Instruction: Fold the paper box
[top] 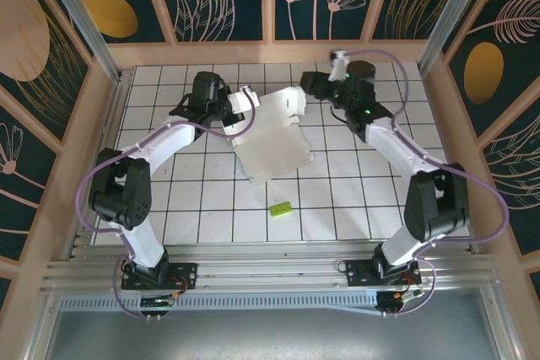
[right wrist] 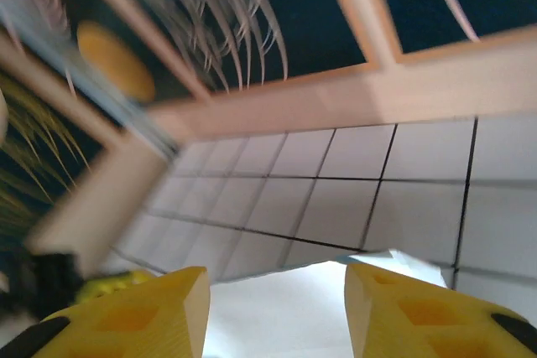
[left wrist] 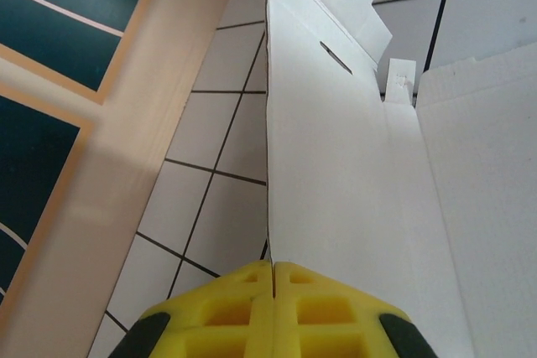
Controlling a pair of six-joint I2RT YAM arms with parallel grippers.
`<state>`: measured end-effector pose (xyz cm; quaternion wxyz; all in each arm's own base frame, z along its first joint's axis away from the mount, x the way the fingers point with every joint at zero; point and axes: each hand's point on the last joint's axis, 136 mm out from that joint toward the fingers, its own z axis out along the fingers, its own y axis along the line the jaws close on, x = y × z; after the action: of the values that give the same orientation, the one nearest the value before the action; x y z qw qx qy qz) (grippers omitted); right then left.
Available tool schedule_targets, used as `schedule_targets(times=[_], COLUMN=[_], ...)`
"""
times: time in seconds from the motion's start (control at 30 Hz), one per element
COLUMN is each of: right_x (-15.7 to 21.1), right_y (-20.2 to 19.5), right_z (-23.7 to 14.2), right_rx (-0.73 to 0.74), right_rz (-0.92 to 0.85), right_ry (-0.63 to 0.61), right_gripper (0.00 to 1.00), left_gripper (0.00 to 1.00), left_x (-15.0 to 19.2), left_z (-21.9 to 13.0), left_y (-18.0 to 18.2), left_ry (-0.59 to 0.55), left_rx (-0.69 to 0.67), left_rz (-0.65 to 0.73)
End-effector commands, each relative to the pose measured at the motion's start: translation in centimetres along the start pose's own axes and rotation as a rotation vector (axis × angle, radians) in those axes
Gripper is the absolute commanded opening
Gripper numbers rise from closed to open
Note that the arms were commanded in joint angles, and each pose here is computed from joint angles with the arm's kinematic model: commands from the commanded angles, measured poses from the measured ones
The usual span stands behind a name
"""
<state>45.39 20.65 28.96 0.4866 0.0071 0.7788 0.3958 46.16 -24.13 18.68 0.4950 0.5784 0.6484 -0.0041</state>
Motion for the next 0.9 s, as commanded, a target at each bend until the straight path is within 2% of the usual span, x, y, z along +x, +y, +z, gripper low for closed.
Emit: schedule_targets(times=[0.0, 0.13, 0.3, 0.57, 0.67, 0.77, 0.87], right_x=[1.9, 5.3, 7.0, 8.3, 8.0, 8.6, 9.5], right_y=[-1.1, 0.0, 1.7, 2.7, 2.9, 2.6, 2.2], right_z=[-1.1, 0.7, 4.1, 9.5, 10.7, 11.5, 11.8], right_rx=[-0.019, -0.056, -0.074, -0.118, -0.133, -0.111, -0.101], right_rz=[0.726, 0.965, 0.999, 1.073, 1.066, 1.074, 1.101], right_ry=[0.006, 0.096, 0.146, 0.176, 0.144, 0.144, 0.158], right_gripper=[0.47, 0.50, 0.52, 0.49, 0.44, 0.32, 0.24], left_gripper=[0.03, 0.00, 0.00, 0.02, 0.02, 0.02, 0.02], left_x=[0.0, 0.0, -0.3, -0.7, -0.8, -0.8, -0.8], left_z=[0.6, 1.2, 1.3, 1.5, 1.4, 1.4, 1.4], left_y=[-0.2, -0.9, -1.0, -1.3, -1.5, -1.5, -1.4], left_ry=[0.024, 0.034, 0.030, 0.024, 0.021, 0.022, 0.024], left_rx=[-0.013, -0.034, -0.059, -0.065, -0.065, -0.069, -0.078], left_rz=[0.091, 0.141, 0.174, 0.207, 0.214, 0.221, 0.226])
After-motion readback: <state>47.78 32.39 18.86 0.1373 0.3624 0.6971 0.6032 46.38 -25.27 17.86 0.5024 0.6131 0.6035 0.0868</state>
